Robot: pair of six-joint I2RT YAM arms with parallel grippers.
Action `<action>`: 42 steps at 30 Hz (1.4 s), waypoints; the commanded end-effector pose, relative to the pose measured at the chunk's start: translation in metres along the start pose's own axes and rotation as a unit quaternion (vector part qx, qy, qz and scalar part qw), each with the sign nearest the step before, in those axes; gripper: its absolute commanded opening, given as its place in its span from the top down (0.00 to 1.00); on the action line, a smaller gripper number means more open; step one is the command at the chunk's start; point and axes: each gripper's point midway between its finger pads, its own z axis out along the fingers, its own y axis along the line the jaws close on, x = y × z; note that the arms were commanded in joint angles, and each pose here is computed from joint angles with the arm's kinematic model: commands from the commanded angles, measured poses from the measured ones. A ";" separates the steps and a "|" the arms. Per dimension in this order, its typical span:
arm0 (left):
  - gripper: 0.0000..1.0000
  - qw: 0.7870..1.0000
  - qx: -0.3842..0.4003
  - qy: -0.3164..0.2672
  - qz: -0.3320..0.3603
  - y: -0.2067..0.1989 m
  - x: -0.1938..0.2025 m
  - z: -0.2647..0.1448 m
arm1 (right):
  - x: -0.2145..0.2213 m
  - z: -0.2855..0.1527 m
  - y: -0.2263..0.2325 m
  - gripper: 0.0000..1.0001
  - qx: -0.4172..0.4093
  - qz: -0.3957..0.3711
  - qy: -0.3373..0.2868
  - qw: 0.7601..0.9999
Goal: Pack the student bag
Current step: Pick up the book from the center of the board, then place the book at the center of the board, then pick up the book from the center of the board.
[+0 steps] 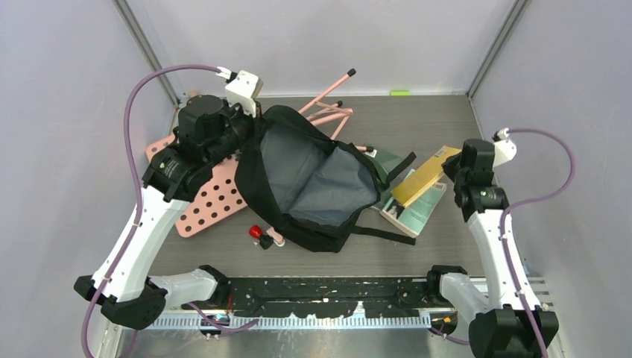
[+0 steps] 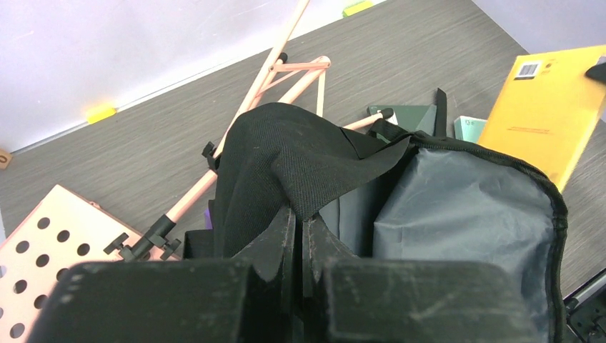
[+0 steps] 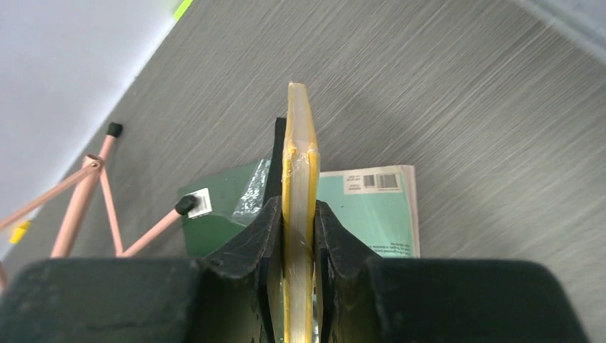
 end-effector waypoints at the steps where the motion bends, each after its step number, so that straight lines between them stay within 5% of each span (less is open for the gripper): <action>1: 1.00 0.997 0.004 -0.071 0.001 -0.001 -0.038 -0.019 | -0.039 -0.029 -0.009 1.00 0.070 -0.115 0.008 0.991; 9: 1.00 0.997 0.000 -0.075 0.003 0.001 -0.041 -0.022 | -0.063 -0.056 -0.005 0.99 0.108 -0.184 0.054 0.975; 15: 1.00 0.997 0.001 -0.074 0.003 0.001 -0.040 -0.021 | -0.013 -0.043 0.027 0.99 0.009 -0.212 0.188 0.959; 27: 1.00 0.997 -0.002 -0.075 0.005 0.002 -0.041 -0.023 | 0.059 0.000 0.039 0.99 0.001 -0.303 0.265 0.915; 37: 1.00 0.997 -0.002 -0.076 0.005 0.002 -0.041 -0.024 | 0.092 0.008 0.021 0.56 0.023 -0.303 0.297 0.905; 42: 1.00 0.997 -0.001 -0.077 0.004 0.002 -0.042 -0.024 | 0.106 0.001 0.016 0.50 0.020 -0.288 0.311 0.905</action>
